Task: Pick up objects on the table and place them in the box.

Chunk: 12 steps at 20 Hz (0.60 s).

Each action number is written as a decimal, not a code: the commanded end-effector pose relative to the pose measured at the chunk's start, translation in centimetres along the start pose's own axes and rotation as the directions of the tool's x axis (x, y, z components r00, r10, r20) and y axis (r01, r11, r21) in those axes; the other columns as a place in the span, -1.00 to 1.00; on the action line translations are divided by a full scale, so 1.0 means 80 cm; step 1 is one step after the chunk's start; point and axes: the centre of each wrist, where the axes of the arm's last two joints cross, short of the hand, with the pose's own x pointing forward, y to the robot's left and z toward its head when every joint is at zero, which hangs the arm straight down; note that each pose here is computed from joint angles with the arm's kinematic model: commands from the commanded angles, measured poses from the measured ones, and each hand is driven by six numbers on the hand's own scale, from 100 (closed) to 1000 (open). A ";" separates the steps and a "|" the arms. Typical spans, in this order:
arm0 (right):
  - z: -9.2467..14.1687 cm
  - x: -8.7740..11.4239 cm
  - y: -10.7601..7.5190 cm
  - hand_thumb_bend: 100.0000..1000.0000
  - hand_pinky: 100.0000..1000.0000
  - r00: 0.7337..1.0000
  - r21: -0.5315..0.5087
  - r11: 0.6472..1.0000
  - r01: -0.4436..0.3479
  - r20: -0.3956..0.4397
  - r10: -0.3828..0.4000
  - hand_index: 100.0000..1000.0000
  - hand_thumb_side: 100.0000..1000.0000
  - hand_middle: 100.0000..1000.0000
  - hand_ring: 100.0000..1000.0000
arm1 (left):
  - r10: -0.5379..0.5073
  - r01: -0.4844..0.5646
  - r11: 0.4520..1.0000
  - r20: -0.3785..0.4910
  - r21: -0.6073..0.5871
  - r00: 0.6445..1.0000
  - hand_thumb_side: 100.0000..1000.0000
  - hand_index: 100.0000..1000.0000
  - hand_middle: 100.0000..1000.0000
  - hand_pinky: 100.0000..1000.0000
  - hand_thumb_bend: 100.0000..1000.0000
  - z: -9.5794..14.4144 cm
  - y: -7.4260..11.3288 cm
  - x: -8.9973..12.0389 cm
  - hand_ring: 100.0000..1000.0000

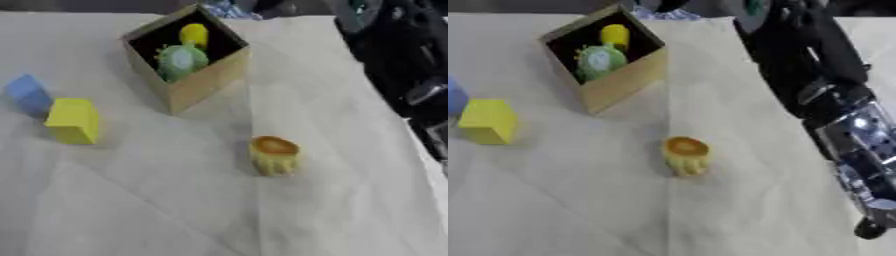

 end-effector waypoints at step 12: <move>0.131 0.043 -0.021 -0.94 0.77 0.996 0.219 0.975 -0.024 0.093 0.004 0.70 -0.40 0.47 0.68 | -0.036 0.036 0.999 0.034 -0.002 0.999 0.29 0.61 0.38 0.69 -0.48 -0.007 0.008 0.011 0.39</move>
